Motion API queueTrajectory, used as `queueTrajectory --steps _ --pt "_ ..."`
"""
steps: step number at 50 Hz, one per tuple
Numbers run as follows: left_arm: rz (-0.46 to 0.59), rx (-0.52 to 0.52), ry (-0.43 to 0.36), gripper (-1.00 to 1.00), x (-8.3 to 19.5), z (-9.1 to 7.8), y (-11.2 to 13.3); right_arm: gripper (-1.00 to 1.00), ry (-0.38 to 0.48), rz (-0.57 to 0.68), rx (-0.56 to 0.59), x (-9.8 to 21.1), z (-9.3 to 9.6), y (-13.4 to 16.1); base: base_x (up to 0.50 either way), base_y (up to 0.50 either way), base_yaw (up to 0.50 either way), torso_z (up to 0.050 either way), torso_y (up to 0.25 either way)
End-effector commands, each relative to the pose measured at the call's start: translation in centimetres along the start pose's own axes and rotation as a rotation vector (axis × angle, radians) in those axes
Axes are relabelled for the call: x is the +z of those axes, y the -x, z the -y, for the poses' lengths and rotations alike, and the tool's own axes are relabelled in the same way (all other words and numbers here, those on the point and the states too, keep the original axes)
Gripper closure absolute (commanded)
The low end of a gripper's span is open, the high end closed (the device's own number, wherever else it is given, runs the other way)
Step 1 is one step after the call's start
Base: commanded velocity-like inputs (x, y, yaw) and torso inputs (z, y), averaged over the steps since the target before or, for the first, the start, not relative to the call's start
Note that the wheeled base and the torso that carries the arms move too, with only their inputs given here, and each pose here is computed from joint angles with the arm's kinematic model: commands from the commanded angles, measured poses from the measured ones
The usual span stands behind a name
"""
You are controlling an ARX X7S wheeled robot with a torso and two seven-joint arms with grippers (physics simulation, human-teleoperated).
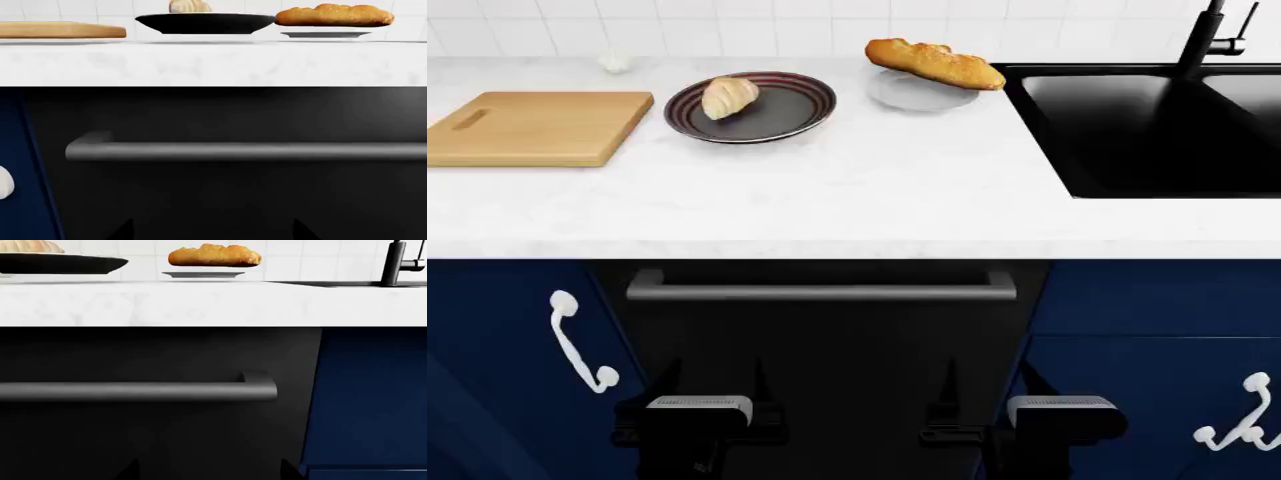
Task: From the different types of pastries on the counter, select a croissant and place it on the cutting board. Then retrieve a jar of jam from the cabinet and place it alongside the croissant on the cutting board.
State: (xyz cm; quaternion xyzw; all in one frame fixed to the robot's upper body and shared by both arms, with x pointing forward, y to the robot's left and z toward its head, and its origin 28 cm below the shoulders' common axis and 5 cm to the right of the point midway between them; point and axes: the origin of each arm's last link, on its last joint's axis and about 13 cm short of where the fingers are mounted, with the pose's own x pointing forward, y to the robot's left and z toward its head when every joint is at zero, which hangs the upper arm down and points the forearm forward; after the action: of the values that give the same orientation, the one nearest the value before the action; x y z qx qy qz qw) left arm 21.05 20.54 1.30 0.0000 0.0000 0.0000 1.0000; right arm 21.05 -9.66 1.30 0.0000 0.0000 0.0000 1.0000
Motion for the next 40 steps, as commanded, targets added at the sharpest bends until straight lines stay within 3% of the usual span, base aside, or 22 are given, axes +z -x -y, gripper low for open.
queueTrajectory --steps 1,7,40 --pt "-0.001 0.004 -0.005 -1.00 0.00 -0.01 0.03 -1.00 -0.005 -0.001 -0.003 0.01 -0.01 0.01 0.00 0.00 0.00 0.000 0.000" --pt "-0.005 0.009 -0.009 -1.00 0.05 -0.04 -0.04 -1.00 -0.001 -0.005 -0.002 0.07 -0.07 0.11 0.00 0.07 0.00 0.000 0.000" --pt "-0.016 0.014 -0.004 -1.00 0.00 0.05 -0.19 -1.00 -0.010 0.001 0.004 0.15 -0.02 0.09 0.00 0.50 0.00 0.000 0.000"
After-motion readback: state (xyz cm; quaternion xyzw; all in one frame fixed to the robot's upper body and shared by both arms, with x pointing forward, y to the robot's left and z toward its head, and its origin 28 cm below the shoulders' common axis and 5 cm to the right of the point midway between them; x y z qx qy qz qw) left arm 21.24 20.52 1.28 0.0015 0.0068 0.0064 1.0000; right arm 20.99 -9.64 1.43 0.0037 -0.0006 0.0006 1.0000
